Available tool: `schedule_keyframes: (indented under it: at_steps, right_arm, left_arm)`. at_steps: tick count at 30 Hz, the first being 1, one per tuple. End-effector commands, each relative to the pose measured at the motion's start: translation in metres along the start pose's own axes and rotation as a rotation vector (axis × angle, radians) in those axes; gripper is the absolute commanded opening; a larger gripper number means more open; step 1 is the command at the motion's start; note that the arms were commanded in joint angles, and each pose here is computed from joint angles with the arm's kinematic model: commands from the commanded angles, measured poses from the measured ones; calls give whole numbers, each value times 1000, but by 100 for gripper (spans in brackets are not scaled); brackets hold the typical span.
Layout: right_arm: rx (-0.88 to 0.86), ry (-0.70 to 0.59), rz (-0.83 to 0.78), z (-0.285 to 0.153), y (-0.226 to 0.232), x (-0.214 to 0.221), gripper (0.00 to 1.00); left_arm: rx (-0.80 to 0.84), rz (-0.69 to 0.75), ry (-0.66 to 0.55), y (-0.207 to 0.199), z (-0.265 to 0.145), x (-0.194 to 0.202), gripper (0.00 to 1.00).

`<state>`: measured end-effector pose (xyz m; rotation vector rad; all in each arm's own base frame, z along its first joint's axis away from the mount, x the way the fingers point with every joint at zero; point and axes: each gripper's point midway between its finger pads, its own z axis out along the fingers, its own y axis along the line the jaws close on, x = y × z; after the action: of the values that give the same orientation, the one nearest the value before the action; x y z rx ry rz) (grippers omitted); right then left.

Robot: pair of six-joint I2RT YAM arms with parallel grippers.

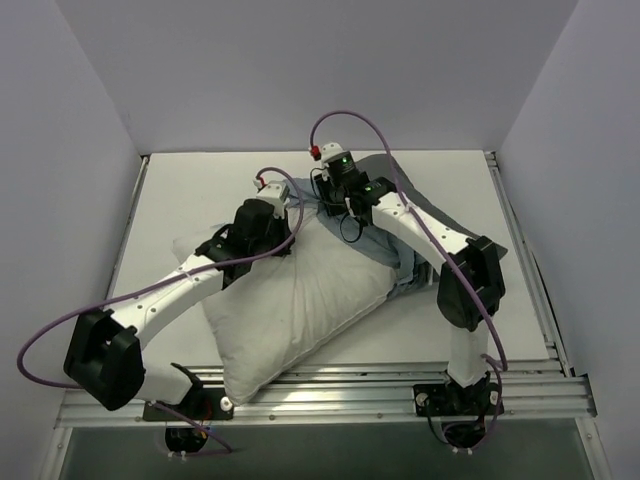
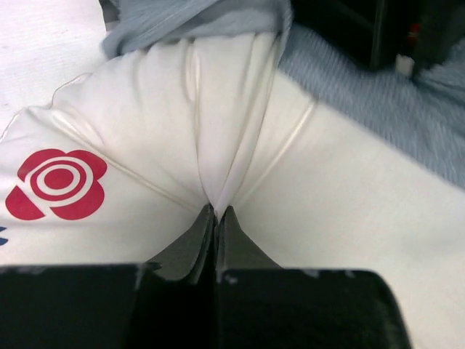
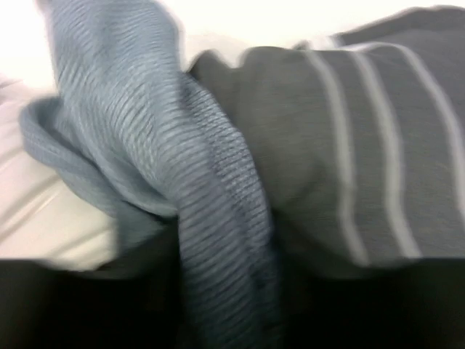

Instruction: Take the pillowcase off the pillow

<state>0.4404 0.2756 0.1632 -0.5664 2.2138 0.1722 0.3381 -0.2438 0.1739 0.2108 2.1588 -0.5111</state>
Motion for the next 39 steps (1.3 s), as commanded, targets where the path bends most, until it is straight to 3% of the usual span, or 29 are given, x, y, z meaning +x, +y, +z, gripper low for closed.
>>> schedule_keyframes:
  at_steps: [1,2,3,12,16,22,33,39]
  right_arm:
    - [260,197,5,20,-65,59,14]
    - [313,200,46,19,-91,60,3]
    - [374,195,71,15,-110,59,0]
    - [739,71,482,-51,-280,48,0]
    - [829,0,613,-80,-323,42,0]
    - [891,-49,673,-104,-348,37,0]
    - [978,-129,803,-171,-393,54,0]
    - [636,-168,709,-128,-323,11,0]
  left_arm:
    - [-112,23,212,22,-29,62,2]
    - [-130,22,217,25,-34,64,2]
    - [-126,23,206,24,-40,61,2]
    - [-158,-22,161,32,-102,51,2]
    - [-195,-46,155,42,-128,55,2]
    - [-259,-83,89,57,-161,45,2]
    - [-534,-54,-63,115,-207,-8,2]
    - [-332,-50,-77,80,-167,-32,2]
